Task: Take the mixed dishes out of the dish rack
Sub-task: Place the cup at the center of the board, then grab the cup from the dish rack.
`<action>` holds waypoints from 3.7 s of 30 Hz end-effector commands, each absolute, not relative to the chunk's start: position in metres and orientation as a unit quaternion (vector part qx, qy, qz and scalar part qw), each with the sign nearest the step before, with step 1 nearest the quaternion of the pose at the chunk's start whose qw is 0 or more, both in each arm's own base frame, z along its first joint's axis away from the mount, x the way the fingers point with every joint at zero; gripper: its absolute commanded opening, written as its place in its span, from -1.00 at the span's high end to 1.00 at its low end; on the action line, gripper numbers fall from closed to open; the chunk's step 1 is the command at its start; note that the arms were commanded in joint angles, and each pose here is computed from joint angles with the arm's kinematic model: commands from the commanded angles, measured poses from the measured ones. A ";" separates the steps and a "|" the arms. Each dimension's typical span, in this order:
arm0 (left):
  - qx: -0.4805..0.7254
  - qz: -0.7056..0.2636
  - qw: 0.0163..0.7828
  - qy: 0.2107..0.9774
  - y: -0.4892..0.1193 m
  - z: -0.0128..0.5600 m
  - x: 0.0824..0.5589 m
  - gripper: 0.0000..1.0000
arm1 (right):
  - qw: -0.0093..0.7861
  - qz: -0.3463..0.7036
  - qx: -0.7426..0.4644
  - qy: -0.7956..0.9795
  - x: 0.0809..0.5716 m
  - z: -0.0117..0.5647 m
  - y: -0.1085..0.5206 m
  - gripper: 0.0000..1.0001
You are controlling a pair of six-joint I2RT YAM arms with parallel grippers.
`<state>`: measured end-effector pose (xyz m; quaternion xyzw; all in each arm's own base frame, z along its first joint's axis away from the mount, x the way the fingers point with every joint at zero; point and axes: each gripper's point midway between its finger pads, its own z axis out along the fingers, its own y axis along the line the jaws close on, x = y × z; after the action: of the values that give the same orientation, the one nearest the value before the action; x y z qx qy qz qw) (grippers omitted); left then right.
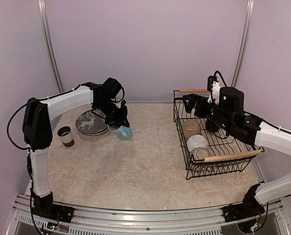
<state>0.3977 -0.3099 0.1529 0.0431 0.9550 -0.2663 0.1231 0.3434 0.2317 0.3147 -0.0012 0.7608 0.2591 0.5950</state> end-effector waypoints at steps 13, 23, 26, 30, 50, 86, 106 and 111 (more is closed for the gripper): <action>0.066 -0.158 0.104 0.980 -0.288 0.111 0.402 0.83 | 0.596 0.200 0.021 0.778 0.332 0.293 0.195 -0.99; 0.073 -0.178 0.096 0.977 -0.294 0.112 0.398 0.09 | 0.601 0.194 0.026 0.775 0.329 0.298 0.188 -1.00; 0.076 -0.187 0.104 0.974 -0.295 0.120 0.398 -0.13 | 0.604 0.191 0.026 0.773 0.329 0.300 0.187 -0.99; 0.080 -0.198 0.117 0.970 -0.296 0.131 0.397 -0.40 | 0.599 0.181 0.026 0.780 0.328 0.295 0.183 -0.99; 0.113 -0.277 0.197 0.934 -0.303 0.202 0.386 -0.91 | 0.565 0.091 0.021 0.820 0.335 0.280 0.169 -1.00; 0.132 -0.382 0.446 0.798 -0.235 0.382 0.374 -0.98 | 0.314 -0.091 0.164 0.931 0.476 0.136 0.037 -1.00; 0.129 -0.413 0.420 0.798 -0.239 0.375 0.374 -0.98 | 0.303 -0.072 0.145 0.939 0.507 0.098 0.032 -0.99; 0.128 -0.414 0.415 0.800 -0.240 0.372 0.376 -0.98 | 0.313 -0.066 0.143 0.936 0.511 0.099 0.030 -0.99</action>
<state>0.3733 -0.2374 0.3784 0.1277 0.7986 -0.4080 0.4236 0.5050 0.0356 0.1017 0.1443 0.9393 -0.0697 0.3034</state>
